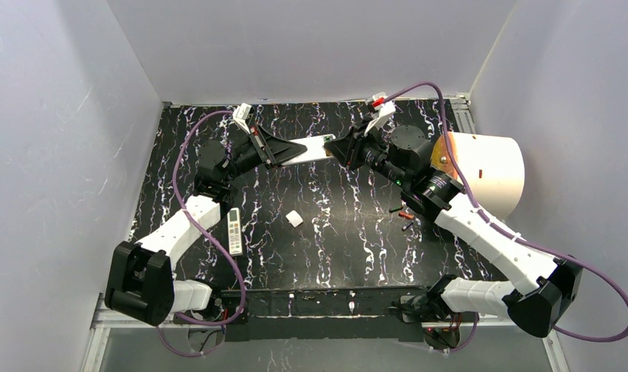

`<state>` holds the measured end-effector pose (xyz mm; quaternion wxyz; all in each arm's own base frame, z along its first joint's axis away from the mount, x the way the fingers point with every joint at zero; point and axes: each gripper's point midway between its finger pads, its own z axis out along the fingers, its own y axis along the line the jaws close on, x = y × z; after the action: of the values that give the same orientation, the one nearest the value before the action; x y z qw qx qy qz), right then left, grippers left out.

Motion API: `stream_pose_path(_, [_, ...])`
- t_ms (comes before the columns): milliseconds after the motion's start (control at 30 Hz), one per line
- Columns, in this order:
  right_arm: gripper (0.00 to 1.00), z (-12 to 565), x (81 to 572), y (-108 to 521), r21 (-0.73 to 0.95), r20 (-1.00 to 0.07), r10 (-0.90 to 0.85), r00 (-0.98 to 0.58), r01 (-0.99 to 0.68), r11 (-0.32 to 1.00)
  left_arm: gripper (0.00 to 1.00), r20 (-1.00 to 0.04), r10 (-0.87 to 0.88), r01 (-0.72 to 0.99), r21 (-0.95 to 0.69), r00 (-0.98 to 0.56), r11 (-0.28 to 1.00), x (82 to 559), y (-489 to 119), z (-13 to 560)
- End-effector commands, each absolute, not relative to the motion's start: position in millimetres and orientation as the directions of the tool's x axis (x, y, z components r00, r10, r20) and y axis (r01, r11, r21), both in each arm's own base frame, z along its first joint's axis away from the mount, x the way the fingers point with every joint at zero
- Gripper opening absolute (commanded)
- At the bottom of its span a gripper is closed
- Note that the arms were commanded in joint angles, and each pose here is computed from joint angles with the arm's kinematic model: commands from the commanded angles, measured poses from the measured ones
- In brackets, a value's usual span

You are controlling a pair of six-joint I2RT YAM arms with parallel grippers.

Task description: Load the batteries into the remote control

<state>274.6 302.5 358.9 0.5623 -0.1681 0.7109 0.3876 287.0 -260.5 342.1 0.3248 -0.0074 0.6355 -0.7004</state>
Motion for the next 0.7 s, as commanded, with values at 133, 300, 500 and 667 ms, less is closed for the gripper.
stream_pose_path(133, [0.26, 363.2, 280.8, 296.5, 0.360, -0.931, 0.215, -0.294, -0.648, 0.672, 0.00, -0.467, -0.466, 0.540, -0.841, -0.751, -0.028, 273.2, -257.8, 370.3])
stream_pose_path(300, [0.27, 364.2, 280.4, 298.8, 0.369, -0.928, 0.220, -0.302, -0.650, 0.664, 0.00, -0.471, -0.462, 0.543, -0.839, -0.752, -0.028, 272.9, -258.5, 370.2])
stream_pose_path(500, [0.28, 366.1, 283.0, 300.7, 0.382, -0.923, 0.231, -0.309, -0.643, 0.664, 0.00, -0.473, -0.458, 0.544, -0.839, -0.753, -0.028, 271.4, -258.1, 368.8])
stream_pose_path(667, [0.21, 364.1, 283.9, 296.2, 0.393, -0.917, 0.237, -0.321, -0.618, 0.681, 0.00, -0.472, -0.462, 0.545, -0.838, -0.750, -0.029, 270.9, -257.8, 370.6])
